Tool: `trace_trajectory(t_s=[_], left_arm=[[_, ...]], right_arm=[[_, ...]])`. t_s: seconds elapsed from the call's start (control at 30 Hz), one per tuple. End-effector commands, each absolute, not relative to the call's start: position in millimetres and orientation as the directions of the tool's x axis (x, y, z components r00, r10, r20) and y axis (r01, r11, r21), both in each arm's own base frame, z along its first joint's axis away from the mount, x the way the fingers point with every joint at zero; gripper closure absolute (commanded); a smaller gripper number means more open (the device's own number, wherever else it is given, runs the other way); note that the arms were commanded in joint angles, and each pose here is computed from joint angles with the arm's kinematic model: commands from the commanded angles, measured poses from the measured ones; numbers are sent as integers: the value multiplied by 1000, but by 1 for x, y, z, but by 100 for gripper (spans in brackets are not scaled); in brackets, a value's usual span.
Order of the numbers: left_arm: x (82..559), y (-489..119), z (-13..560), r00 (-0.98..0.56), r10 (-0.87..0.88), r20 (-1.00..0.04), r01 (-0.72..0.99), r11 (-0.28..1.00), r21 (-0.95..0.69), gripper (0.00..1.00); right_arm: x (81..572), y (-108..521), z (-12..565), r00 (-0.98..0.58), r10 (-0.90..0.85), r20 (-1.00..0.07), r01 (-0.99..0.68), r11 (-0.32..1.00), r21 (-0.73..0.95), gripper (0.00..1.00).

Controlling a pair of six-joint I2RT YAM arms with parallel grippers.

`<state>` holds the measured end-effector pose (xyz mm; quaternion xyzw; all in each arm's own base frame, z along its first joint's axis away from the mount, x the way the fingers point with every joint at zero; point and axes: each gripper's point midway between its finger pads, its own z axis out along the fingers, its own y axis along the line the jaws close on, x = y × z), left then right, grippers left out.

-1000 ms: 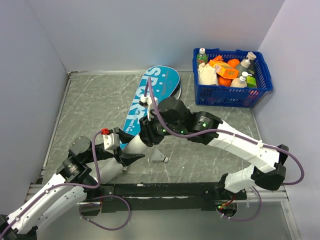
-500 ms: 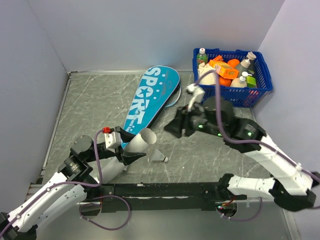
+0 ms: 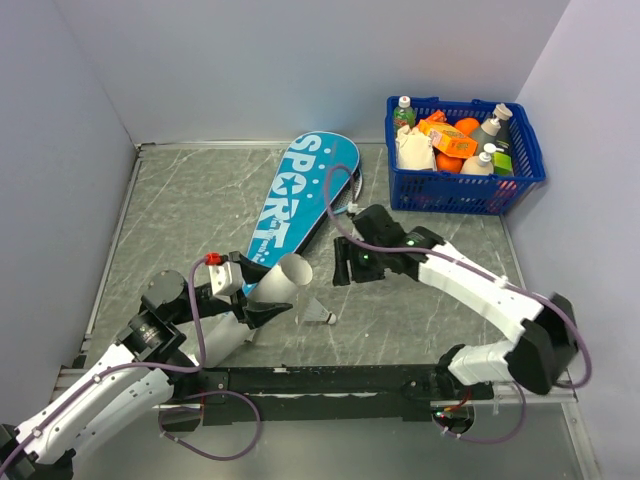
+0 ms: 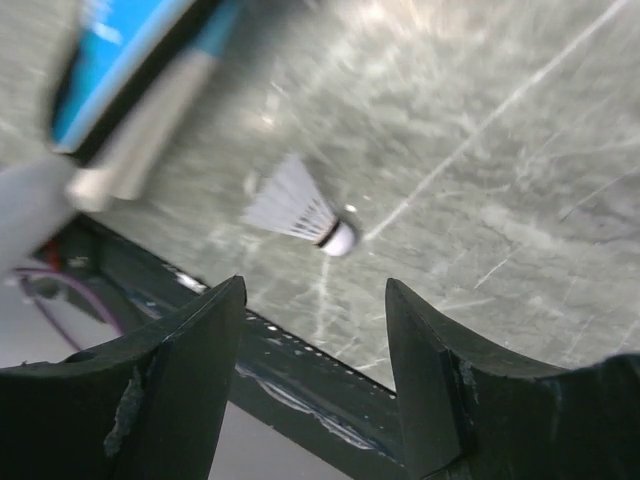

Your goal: Pack up the badminton gear

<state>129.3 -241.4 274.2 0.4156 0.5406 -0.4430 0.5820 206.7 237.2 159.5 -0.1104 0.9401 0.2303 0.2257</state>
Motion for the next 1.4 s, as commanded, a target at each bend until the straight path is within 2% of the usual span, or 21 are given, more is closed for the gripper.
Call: trace_trajectory(t_s=[0.0, 0.33, 0.53, 0.93, 1.17, 1.27, 1.37], left_arm=[[130, -239, 290, 70, -103, -992, 961, 275, 39, 99], [126, -236, 296, 92, -123, -988, 960, 276, 55, 99], [124, -235, 298, 95, -127, -987, 961, 272, 57, 99], [121, -233, 300, 106, -130, -986, 960, 270, 68, 99], [120, -233, 300, 109, -131, -985, 961, 266, 71, 99], [120, -233, 301, 113, -132, -985, 961, 268, 74, 99], [119, -233, 301, 115, -133, -984, 961, 266, 76, 99]], right_arm=[[215, 268, 160, -857, -131, -499, -370, 829, 418, 32], [209, 309, 115, -877, -278, -393, -439, 798, 414, 27], [216, 321, 102, -883, -278, -379, -421, 824, 378, 27], [217, 308, 68, -873, -398, -282, -450, 880, 150, 32], [214, 299, 57, -864, -440, -246, -472, 877, 88, 36], [210, 298, 54, -859, -459, -225, -485, 871, 76, 40], [213, 295, 54, -855, -464, -232, -486, 873, 46, 60]])
